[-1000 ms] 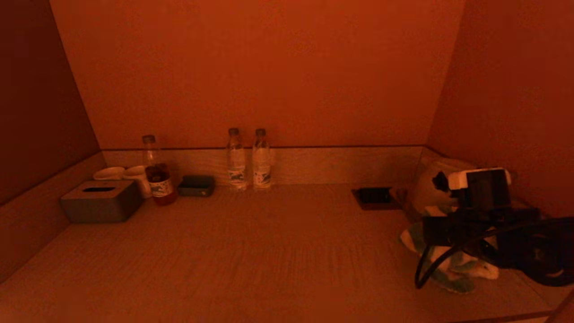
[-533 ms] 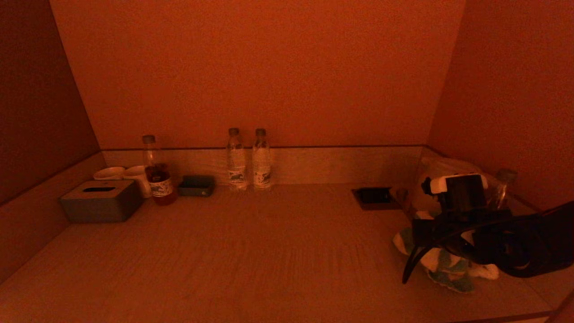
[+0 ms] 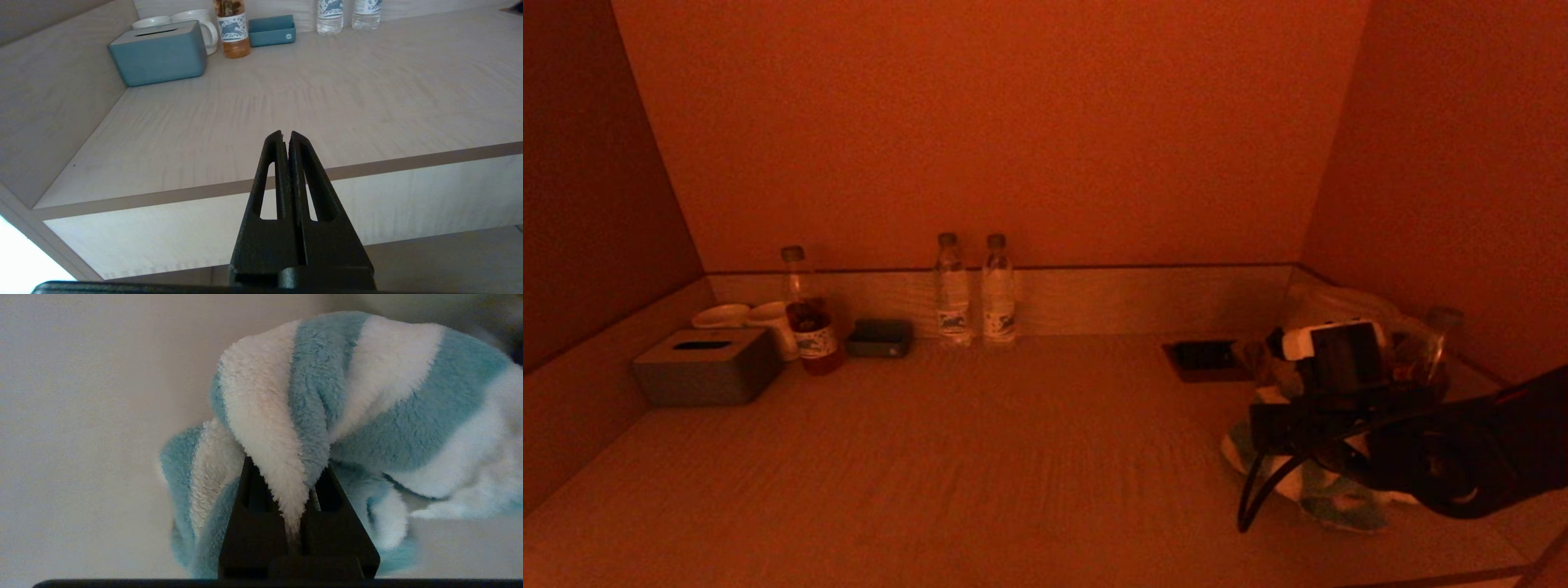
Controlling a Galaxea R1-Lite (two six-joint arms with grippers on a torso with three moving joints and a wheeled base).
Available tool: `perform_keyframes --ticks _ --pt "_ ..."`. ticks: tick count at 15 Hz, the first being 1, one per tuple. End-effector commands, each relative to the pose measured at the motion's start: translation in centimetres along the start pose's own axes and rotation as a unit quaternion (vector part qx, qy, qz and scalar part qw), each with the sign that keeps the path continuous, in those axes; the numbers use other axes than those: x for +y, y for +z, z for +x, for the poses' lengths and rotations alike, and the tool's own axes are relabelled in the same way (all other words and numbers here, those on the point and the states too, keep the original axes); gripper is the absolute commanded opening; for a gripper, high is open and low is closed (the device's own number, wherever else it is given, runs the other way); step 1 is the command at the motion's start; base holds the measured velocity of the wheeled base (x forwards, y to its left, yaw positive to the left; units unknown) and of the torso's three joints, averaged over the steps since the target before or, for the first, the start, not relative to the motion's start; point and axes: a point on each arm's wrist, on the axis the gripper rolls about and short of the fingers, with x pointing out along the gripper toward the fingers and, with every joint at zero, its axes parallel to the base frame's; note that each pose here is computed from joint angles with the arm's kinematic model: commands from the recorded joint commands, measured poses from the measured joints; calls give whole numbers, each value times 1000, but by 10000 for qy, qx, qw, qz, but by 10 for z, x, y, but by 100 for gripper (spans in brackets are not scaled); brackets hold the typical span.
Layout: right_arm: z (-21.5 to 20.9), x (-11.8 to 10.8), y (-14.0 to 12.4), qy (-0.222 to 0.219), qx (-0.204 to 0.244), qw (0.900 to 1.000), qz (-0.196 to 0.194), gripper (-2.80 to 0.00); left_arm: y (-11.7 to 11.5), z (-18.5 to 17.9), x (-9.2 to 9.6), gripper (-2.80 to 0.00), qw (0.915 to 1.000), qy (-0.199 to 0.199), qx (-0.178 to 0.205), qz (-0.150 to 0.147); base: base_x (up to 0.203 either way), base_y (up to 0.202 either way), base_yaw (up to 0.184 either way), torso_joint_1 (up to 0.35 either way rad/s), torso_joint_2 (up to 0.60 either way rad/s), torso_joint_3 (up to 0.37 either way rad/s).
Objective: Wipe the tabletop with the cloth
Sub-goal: Place the tablecloth
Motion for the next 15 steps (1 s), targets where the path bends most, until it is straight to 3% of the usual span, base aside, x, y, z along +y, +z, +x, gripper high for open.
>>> perform_keyframes --ticks 1,11,15 --pt "-19 12 6 264 -276 9993 22 -280 0 0 0 -280 10000 -1 0 3 0 0 0 0 0 0" --pt "-33 8 12 335 -486 9979 264 -280 0 0 0 -280 10000 -6 0 4 0 0 0 0 0 0" --pt "-32 -23 6 -135 -408 9959 796 -280 0 0 0 -280 10000 -6 0 4 0 0 0 0 0 0"
